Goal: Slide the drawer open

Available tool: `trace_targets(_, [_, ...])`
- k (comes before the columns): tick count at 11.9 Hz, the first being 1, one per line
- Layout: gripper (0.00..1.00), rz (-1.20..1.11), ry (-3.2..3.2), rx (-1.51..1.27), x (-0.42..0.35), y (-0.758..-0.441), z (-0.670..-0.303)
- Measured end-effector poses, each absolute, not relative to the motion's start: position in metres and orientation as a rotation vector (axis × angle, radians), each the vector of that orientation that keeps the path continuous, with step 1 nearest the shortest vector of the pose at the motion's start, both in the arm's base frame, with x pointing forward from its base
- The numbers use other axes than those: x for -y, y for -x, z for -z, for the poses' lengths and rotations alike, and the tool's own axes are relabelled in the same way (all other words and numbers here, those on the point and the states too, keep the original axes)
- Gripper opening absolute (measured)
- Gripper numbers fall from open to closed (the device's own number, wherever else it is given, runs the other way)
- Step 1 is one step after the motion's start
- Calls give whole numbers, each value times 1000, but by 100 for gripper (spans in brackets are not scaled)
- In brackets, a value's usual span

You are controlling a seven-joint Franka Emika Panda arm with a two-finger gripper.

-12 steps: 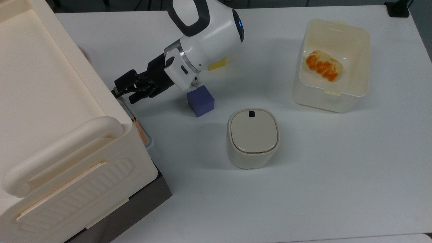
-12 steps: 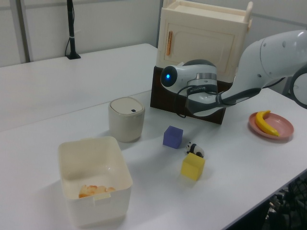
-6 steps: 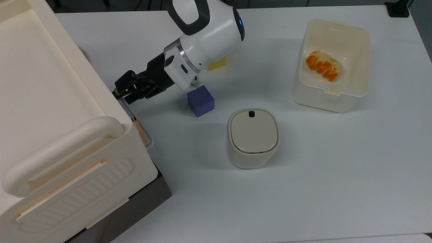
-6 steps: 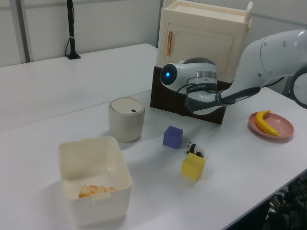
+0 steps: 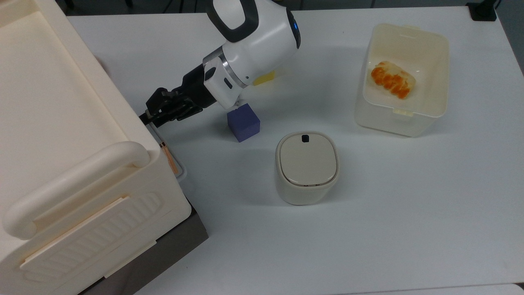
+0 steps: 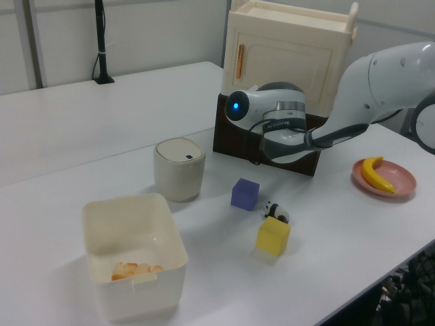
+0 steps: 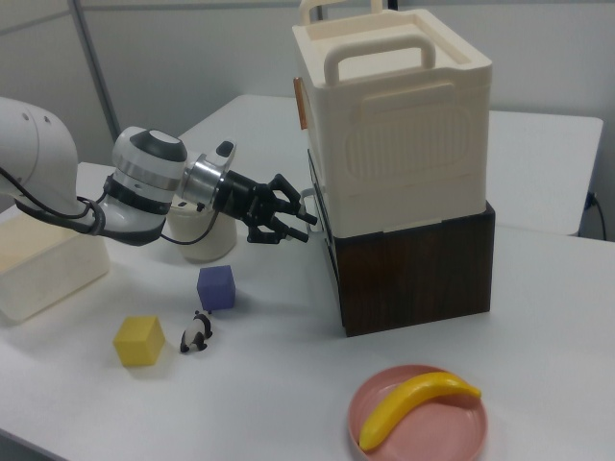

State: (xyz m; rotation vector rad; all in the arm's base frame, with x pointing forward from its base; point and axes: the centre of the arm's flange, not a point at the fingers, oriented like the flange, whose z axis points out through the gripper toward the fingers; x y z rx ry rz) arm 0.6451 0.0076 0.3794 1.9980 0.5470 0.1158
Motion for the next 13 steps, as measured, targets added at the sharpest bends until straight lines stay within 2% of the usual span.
trace_targets(1, [39,-127,-2001,-540,-10,-645,-381])
trace_targets(2, [32,-135,-2002,-538,-13,-645,-382])
trace_targets(7, [22,-139,-2006,-541,-16,-645,-382])
trace_targets(9, [22,-138,-2006,-541,-16,-645,-382])
trace_targets(13, [27,-132,-2007,-532,-10,-645,-381])
